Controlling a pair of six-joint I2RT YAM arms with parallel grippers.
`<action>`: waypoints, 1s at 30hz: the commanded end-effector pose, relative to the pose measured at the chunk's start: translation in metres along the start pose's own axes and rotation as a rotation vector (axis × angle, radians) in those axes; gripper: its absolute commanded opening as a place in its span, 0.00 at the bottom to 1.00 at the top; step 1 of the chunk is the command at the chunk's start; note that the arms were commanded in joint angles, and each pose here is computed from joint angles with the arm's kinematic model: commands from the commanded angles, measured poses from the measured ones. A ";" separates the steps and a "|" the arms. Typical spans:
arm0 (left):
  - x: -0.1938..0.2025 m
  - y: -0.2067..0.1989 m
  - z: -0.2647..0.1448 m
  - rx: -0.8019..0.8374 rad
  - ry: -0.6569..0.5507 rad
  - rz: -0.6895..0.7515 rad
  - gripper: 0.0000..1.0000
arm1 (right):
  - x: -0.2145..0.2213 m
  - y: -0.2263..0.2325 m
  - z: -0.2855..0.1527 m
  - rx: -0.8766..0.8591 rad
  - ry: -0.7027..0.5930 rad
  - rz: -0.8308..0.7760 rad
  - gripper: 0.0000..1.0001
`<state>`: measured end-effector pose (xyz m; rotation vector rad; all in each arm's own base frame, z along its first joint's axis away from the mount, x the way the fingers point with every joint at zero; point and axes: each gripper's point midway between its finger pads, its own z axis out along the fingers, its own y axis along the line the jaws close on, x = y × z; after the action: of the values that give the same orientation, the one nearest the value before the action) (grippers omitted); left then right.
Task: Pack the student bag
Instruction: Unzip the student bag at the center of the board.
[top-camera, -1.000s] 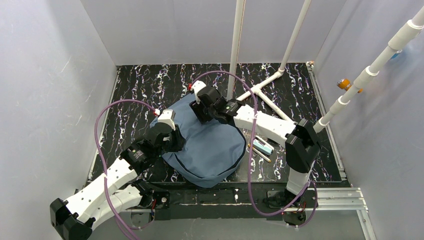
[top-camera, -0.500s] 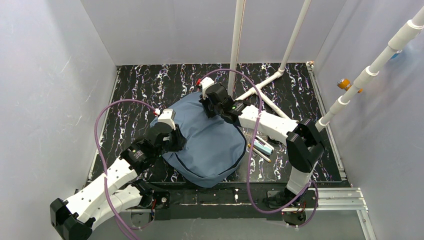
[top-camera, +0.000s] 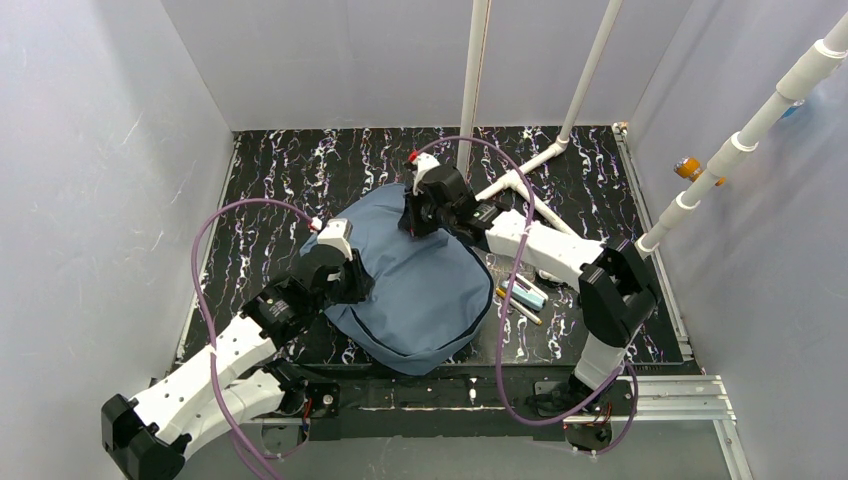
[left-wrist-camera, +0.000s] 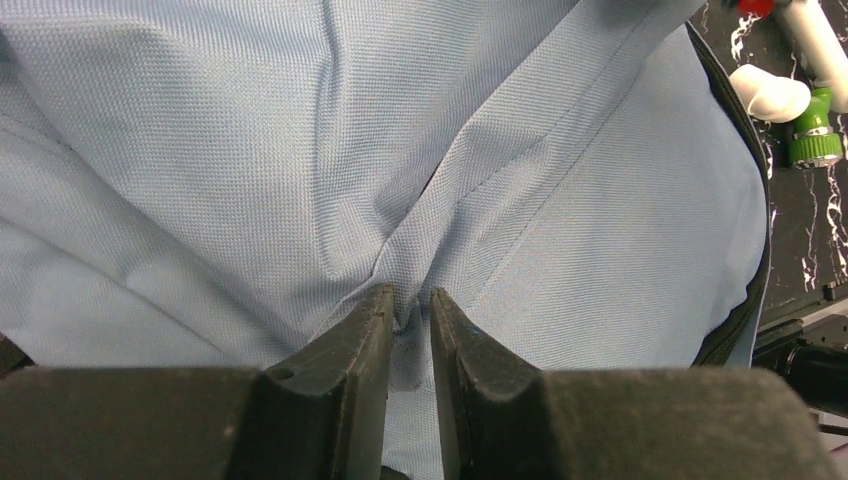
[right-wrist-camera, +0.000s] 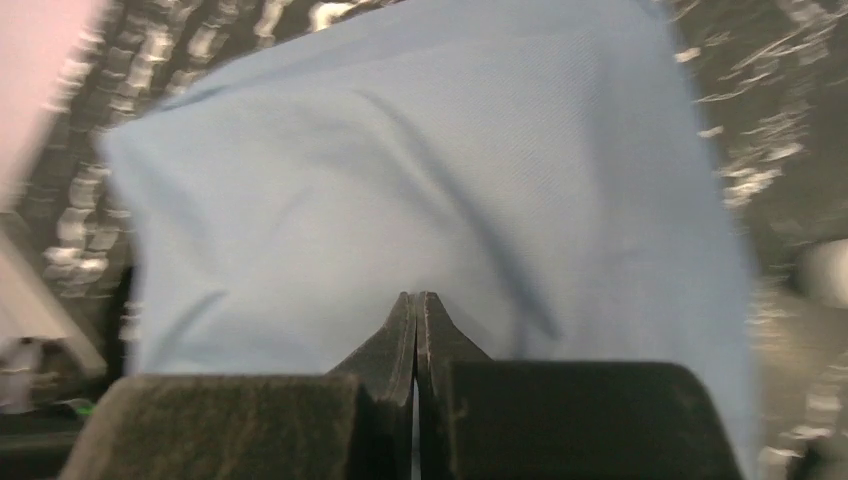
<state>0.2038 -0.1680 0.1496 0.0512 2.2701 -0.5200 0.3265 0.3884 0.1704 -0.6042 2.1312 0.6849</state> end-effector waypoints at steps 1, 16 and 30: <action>0.037 -0.004 0.014 0.046 0.128 0.003 0.17 | -0.009 0.086 -0.022 -0.394 -0.015 0.389 0.01; 0.036 0.009 0.007 -0.015 0.116 0.001 0.20 | -0.038 0.111 -0.053 -0.480 -0.175 0.461 0.01; 0.040 0.034 0.000 -0.078 0.053 0.036 0.23 | -0.044 0.101 -0.062 -0.447 -0.176 0.309 0.01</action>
<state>0.1795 -0.1420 0.1316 0.0499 2.3042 -0.4640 0.2599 0.4246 0.2305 -0.3338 2.0357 1.3163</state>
